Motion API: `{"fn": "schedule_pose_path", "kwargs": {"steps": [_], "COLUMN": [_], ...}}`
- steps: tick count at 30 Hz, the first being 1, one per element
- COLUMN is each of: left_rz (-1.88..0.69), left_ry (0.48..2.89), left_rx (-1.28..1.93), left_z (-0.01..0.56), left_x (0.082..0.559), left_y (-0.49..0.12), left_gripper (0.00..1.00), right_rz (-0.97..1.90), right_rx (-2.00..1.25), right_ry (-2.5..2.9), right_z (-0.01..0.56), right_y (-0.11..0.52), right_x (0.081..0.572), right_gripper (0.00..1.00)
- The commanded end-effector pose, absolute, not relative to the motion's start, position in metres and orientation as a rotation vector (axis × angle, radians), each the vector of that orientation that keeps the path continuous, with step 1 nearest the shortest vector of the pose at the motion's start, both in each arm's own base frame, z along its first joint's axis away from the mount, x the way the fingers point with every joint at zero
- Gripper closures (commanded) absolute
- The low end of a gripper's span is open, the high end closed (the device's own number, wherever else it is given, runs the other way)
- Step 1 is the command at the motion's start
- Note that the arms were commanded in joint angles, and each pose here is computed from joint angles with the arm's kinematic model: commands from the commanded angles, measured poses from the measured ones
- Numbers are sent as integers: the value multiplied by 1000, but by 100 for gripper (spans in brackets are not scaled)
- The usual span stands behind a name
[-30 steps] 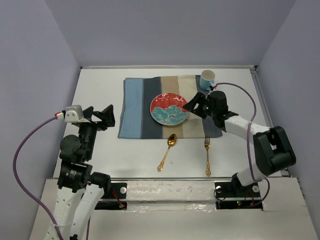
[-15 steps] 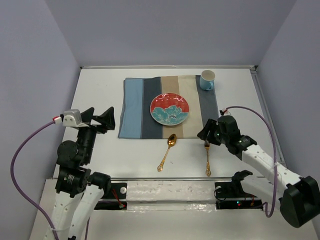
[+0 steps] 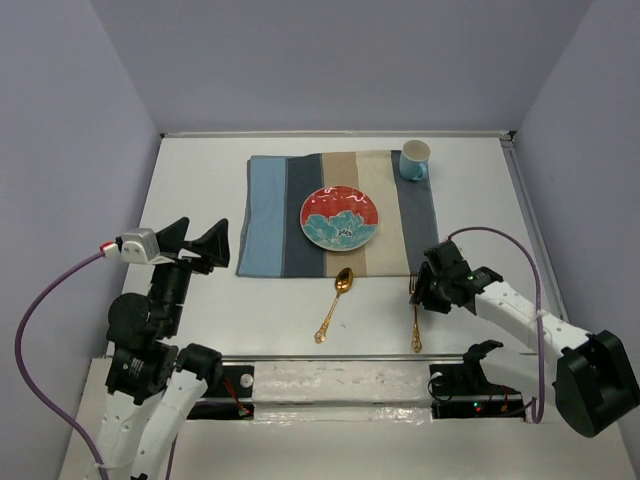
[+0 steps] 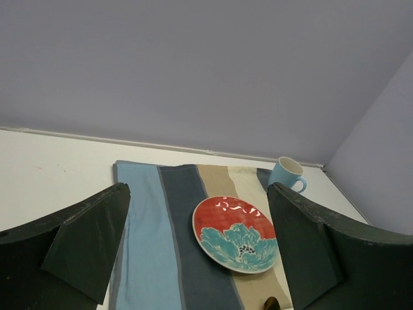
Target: Set the dinner table for one person
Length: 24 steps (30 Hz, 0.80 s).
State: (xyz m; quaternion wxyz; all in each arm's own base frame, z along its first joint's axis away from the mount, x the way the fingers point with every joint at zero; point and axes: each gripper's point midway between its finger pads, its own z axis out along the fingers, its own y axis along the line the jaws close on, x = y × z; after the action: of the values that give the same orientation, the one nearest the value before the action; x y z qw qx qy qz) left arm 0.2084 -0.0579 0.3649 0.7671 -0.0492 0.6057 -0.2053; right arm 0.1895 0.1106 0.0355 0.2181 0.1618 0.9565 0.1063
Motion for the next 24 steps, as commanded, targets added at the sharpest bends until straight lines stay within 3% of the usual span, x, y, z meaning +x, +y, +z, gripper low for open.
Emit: {"fn": "schedule_pose_path", "kwargs": {"steps": [1, 7, 15, 19, 24], "left_rz": [-467, -479, -482, -480, -486], "left_ry": [1233, 1223, 1227, 1231, 1230], "left_rx": [-101, -98, -92, -93, -93], "left_z": [386, 389, 388, 387, 387], "left_x": [198, 194, 194, 195, 194], "left_y": [-56, -57, -59, -59, -59], "left_gripper": [1, 1, 1, 1, 1], "right_rz": [187, 89, 0, -9, 70], "right_rx": [417, 357, 334, 337, 311], "right_ry": [2667, 2723, 2740, 2733, 2668], "right_z": [38, 28, 21, 21, 47], "right_y": [111, 118, 118, 116, 123], "right_x": [192, 188, 195, 196, 199], "right_gripper": [53, 58, 77, 100, 100]}}
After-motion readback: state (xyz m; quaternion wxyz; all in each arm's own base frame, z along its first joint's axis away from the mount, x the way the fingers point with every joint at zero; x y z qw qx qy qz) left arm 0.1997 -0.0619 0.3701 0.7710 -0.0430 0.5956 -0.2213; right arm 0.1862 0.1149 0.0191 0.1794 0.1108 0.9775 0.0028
